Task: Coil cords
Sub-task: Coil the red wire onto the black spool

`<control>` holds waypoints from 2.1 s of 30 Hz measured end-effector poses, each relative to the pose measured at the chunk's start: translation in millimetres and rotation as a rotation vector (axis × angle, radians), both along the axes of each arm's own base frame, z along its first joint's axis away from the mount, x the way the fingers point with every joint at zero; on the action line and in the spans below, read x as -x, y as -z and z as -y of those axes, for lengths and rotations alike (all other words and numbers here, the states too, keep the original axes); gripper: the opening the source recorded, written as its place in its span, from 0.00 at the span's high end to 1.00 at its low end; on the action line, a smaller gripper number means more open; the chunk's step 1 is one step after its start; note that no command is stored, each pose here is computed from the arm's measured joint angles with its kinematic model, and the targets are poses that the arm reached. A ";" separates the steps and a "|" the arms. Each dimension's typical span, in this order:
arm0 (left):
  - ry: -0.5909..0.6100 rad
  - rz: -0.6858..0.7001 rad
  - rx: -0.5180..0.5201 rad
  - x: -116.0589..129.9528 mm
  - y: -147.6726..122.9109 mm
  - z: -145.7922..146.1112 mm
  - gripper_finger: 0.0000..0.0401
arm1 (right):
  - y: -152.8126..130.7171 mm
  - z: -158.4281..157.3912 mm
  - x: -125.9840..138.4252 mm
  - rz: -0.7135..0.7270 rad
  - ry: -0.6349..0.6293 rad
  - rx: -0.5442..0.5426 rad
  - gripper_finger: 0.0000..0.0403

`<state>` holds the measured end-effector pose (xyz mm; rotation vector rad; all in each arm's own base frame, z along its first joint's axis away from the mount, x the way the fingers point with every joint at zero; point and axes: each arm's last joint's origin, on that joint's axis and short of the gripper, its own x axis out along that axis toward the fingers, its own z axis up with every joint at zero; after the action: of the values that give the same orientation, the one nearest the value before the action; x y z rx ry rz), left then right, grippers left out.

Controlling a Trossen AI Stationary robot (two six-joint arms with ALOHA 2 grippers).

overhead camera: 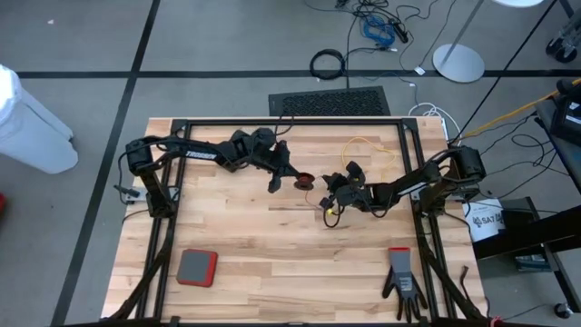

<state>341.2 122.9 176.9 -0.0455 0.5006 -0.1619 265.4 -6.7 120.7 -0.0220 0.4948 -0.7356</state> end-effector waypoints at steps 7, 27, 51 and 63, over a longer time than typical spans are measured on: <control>-0.075 -0.069 -0.156 -0.8 4.6 4.7 1.00 | -1.9 -3.4 -0.4 0.028 -0.035 -0.052 1.00; -0.241 -0.048 -0.617 -19.6 -5.4 45.8 1.00 | -28.5 -9.0 -12.0 0.305 -0.089 -0.039 1.00; -0.516 0.290 -0.517 -45.3 -7.6 62.6 1.00 | -46.8 -6.8 -15.9 0.441 -0.037 0.088 1.00; -0.545 0.383 -0.401 -45.9 -14.2 60.1 1.00 | -28.6 -8.6 -29.1 0.398 0.057 0.174 1.00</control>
<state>387.1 62.8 191.1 0.2370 0.1186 0.4586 294.5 1.9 149.3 -0.0234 0.0517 -0.8139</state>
